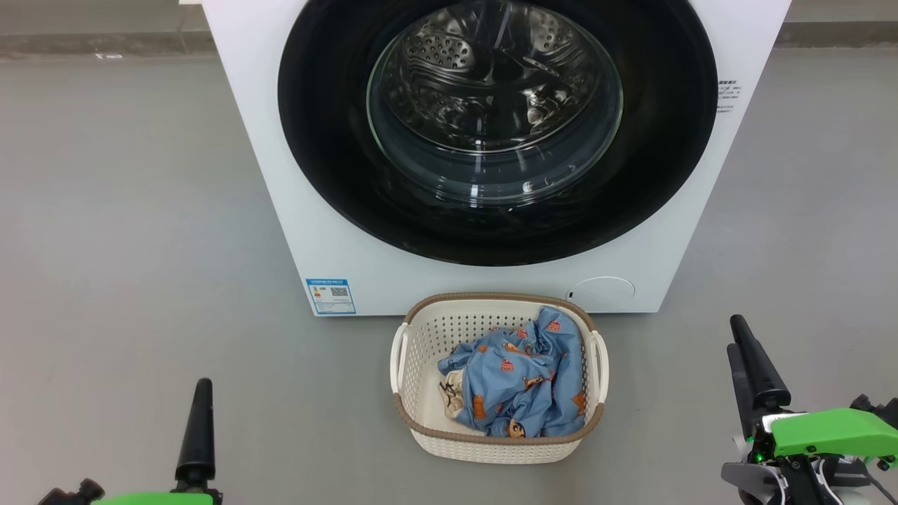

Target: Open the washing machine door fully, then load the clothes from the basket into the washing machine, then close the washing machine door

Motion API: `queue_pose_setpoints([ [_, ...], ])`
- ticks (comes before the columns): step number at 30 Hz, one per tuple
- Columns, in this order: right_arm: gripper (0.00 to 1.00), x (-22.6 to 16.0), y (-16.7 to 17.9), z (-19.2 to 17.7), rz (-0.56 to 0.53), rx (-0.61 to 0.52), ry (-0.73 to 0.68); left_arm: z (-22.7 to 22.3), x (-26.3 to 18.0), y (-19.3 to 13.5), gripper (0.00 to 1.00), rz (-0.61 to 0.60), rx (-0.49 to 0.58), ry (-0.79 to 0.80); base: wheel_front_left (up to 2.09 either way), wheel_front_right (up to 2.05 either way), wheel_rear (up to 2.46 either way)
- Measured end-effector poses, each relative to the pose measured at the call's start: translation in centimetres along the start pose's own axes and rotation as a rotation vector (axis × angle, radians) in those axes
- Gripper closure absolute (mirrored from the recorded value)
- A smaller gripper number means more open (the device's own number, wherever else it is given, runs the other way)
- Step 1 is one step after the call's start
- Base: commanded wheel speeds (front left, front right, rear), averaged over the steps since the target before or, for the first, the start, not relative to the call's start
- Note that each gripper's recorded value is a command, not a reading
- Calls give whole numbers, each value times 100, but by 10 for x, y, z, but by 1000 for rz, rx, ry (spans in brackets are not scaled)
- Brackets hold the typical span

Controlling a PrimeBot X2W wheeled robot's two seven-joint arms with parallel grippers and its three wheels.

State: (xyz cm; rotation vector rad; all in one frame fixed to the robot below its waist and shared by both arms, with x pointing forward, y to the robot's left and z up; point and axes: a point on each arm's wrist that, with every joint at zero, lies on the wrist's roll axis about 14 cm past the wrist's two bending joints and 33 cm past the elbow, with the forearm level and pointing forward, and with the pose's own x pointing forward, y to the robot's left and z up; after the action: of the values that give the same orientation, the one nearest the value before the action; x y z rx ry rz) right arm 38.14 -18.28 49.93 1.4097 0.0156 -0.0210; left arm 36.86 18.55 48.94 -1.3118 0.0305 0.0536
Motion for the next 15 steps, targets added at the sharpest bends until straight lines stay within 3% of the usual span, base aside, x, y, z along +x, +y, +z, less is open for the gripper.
queue_pose_setpoints([
  [10,0,4,10,2,35,-160,1,-2,0,-4,0,-17,131,0,0,0,0],
  [15,0,5,12,-3,46,-259,16,-1,0,-3,0,-19,255,2,0,0,0],
])
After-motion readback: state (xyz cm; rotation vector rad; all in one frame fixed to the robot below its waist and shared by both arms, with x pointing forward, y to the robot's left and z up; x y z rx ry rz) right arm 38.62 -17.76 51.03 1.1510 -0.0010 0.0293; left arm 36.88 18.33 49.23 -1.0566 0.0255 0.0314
